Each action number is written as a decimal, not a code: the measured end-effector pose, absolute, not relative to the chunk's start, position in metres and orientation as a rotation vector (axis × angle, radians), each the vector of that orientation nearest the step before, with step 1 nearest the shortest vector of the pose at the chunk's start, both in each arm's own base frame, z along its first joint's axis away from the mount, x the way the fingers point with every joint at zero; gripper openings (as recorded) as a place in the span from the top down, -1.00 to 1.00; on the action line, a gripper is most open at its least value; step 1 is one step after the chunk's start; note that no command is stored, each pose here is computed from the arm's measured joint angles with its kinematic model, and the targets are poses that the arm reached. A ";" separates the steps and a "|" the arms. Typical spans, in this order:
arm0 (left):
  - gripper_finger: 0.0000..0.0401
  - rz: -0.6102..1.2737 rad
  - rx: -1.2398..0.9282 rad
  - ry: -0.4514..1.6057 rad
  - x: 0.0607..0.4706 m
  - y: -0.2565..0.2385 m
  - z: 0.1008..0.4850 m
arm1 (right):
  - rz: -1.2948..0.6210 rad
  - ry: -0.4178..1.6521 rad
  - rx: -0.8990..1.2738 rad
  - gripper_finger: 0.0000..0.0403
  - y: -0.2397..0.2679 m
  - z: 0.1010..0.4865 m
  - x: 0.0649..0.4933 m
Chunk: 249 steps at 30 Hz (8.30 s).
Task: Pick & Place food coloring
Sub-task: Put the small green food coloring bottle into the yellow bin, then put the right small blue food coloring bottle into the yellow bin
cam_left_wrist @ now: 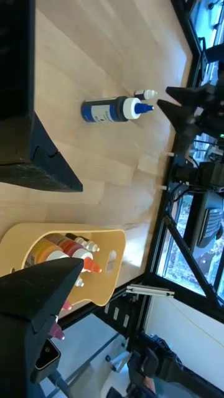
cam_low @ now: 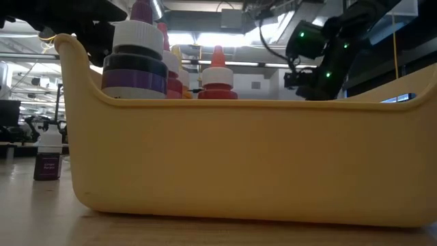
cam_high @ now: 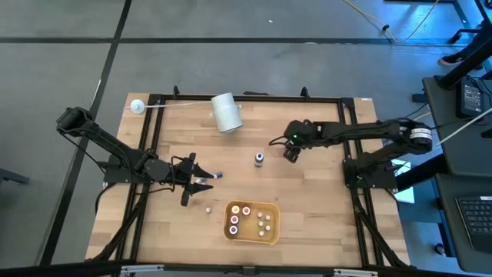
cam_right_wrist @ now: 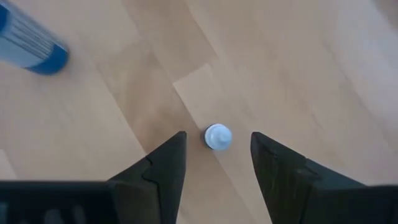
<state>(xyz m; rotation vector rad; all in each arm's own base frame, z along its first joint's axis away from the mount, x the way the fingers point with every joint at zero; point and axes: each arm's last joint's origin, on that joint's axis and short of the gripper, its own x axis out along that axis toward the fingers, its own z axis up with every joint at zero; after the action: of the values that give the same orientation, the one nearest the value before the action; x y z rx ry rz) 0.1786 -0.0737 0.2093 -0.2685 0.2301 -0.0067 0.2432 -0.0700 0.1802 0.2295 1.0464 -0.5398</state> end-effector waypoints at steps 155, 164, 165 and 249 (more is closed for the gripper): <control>0.11 -0.051 -0.357 0.243 0.179 -0.075 0.210 | 0.125 0.988 -0.158 0.28 0.194 0.240 0.281; 0.12 -0.045 -0.356 0.236 0.179 -0.075 0.210 | 0.154 0.700 -0.003 0.28 0.145 0.233 0.218; 0.12 -0.045 -0.356 0.235 0.179 -0.075 0.210 | 0.161 0.672 -0.005 0.28 0.140 0.229 0.214; 0.21 0.227 -0.153 0.732 0.224 -0.036 0.100 | 0.037 0.566 -0.028 0.28 0.096 0.186 0.194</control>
<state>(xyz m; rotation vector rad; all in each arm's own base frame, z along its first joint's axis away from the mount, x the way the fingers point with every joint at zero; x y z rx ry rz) 0.2236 -0.0355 0.0998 -0.1526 0.7321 0.2272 0.1945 0.0964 0.1864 -0.0281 0.5664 0.0366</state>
